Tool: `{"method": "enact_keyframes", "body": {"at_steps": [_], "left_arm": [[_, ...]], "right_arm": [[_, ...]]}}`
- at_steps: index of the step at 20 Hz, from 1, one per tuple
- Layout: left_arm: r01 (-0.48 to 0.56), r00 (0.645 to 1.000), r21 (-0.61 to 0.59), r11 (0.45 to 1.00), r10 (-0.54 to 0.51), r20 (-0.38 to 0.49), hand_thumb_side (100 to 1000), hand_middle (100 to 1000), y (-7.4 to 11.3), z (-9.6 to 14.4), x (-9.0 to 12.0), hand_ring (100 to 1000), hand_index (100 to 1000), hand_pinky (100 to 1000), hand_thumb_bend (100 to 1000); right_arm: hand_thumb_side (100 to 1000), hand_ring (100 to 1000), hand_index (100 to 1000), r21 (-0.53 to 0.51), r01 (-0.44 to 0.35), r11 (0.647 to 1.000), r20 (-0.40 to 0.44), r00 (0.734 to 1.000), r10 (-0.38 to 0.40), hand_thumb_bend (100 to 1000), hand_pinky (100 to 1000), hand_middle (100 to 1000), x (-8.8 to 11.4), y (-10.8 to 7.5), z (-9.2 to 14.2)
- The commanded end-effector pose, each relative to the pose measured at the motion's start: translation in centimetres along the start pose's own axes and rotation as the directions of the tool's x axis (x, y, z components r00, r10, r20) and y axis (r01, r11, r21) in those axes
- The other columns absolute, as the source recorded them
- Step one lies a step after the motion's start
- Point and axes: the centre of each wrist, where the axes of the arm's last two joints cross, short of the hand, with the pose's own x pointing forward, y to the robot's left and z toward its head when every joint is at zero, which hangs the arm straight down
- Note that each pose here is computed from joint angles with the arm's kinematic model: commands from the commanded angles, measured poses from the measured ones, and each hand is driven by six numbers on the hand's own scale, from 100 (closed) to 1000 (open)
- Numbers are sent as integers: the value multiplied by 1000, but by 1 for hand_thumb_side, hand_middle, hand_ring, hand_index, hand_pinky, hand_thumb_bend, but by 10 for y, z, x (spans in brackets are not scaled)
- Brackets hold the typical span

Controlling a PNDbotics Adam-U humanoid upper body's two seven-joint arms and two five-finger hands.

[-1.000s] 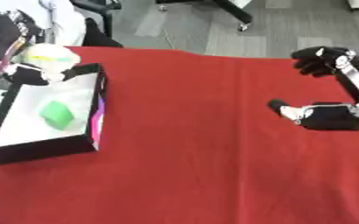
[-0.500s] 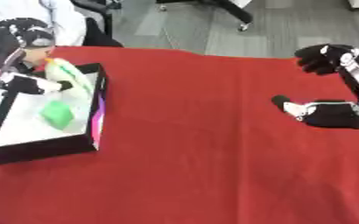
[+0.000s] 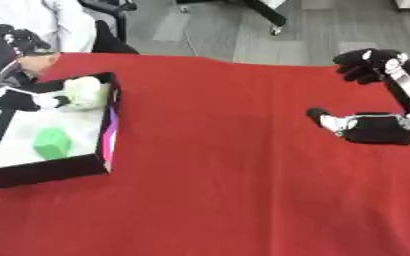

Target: Pick up the objects with one hand, pass them to the other hand, and then place them into the box on the other side of the table.

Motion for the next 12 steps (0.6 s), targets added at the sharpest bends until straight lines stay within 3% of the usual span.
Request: {"method": "enact_keyframes", "body": {"at_steps": [1, 2, 3, 4, 6, 8, 12], "left_arm": [[-70, 997, 111, 991, 72, -11, 279, 757, 19, -5, -6, 689, 757, 793, 469], [-110, 994, 134, 985, 110, 1, 268, 756, 24, -6, -3, 690, 757, 791, 462], [-145, 989, 155, 977, 144, 17, 154, 729, 30, -7, 1, 689, 757, 774, 339], [-194, 981, 191, 962, 188, 48, 100, 682, 39, -8, 6, 665, 741, 751, 275], [-305, 950, 271, 913, 274, 146, 100, 662, 59, -8, 16, 665, 738, 747, 249], [-362, 926, 301, 882, 304, 223, 100, 696, 74, -4, 22, 684, 741, 624, 203], [-415, 901, 290, 862, 344, 266, 100, 703, 89, 6, 30, 677, 748, 582, 147]], "right_arm": [[227, 730, 751, -26, -35, 999, 16, 999, 35, 510, 776, 659, 1, -12, 0], [228, 730, 751, -25, -47, 999, 19, 999, 47, 511, 776, 660, -1, -13, 0], [230, 735, 755, -27, -56, 998, 19, 998, 57, 513, 779, 666, -2, -15, 1], [220, 739, 757, -32, -67, 997, 16, 998, 67, 495, 782, 670, -4, -17, 1], [191, 749, 763, -39, -90, 995, 6, 996, 90, 458, 790, 679, -7, -22, 3], [211, 753, 766, -40, -112, 993, 1, 994, 112, 472, 794, 690, -10, -28, 3], [249, 762, 780, -20, -152, 988, -38, 988, 151, 500, 797, 712, -16, -38, 6]]}}
